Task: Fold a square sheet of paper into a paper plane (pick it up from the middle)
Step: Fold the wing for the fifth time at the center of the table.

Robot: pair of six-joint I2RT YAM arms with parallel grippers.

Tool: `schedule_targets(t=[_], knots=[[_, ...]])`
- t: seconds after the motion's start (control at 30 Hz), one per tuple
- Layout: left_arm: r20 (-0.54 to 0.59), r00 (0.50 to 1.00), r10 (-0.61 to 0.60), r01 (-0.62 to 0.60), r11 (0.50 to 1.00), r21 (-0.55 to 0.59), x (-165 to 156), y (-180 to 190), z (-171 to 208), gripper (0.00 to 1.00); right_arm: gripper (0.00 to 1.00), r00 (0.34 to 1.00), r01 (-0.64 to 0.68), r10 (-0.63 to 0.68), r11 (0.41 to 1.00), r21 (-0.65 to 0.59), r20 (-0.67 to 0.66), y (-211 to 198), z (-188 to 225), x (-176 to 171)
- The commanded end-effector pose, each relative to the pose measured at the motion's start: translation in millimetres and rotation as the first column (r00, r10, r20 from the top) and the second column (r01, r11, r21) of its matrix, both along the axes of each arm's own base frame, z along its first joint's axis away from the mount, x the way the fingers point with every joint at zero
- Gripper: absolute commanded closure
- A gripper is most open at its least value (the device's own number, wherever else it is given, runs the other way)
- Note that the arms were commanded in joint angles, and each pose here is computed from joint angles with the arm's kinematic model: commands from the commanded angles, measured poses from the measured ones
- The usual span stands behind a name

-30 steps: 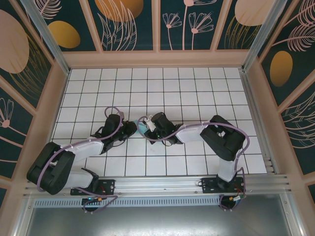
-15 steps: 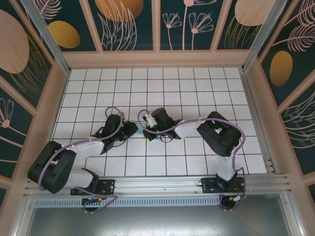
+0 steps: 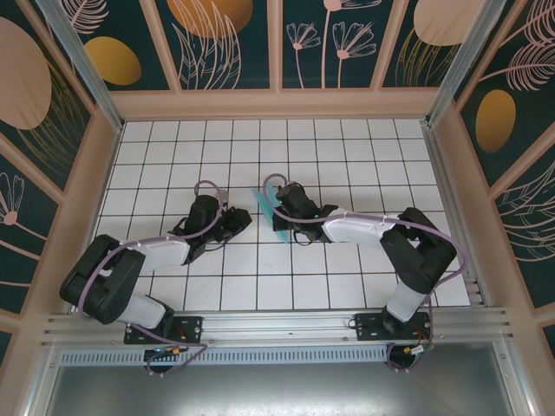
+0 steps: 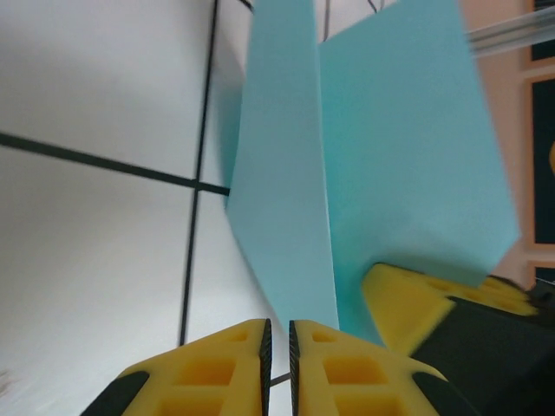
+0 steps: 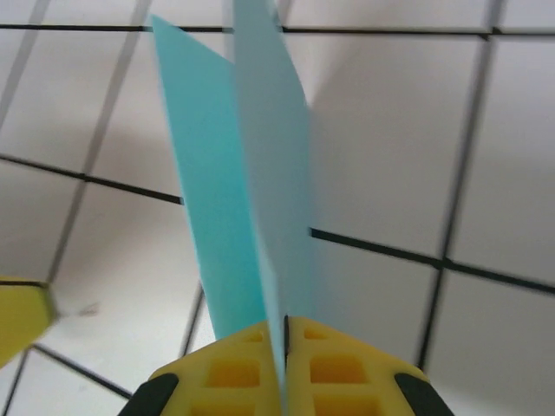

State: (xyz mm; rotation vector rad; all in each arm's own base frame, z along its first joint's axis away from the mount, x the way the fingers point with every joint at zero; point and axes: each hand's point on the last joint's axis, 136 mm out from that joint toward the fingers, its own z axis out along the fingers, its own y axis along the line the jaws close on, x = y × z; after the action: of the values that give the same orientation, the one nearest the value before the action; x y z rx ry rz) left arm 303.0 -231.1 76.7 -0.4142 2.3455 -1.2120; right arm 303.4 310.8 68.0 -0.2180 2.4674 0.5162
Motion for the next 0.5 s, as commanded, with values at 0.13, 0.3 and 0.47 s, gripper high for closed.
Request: schedule_targets(t=[0.13,0.3,0.47], knots=[[0.045,0.996,-0.072,0.076,0.994,-0.08,12.5,-27.0,12.7,0.84,0.94,0.98,0.166,-0.174,0.982,-0.084,-0.097,-24.7,-27.7,-18.5],[0.045,0.997,-0.06,0.063,0.995,-0.077,14.8,-26.1,10.8,0.85,0.95,0.982,0.163,-0.171,0.981,-0.1,-0.076,-15.6,-24.5,-17.6],[0.042,0.998,-0.057,0.059,0.996,-0.059,15.2,-24.2,9.9,0.85,0.95,0.969,0.245,-0.244,0.962,-0.123,0.022,-34.5,5.1,-6.4]])
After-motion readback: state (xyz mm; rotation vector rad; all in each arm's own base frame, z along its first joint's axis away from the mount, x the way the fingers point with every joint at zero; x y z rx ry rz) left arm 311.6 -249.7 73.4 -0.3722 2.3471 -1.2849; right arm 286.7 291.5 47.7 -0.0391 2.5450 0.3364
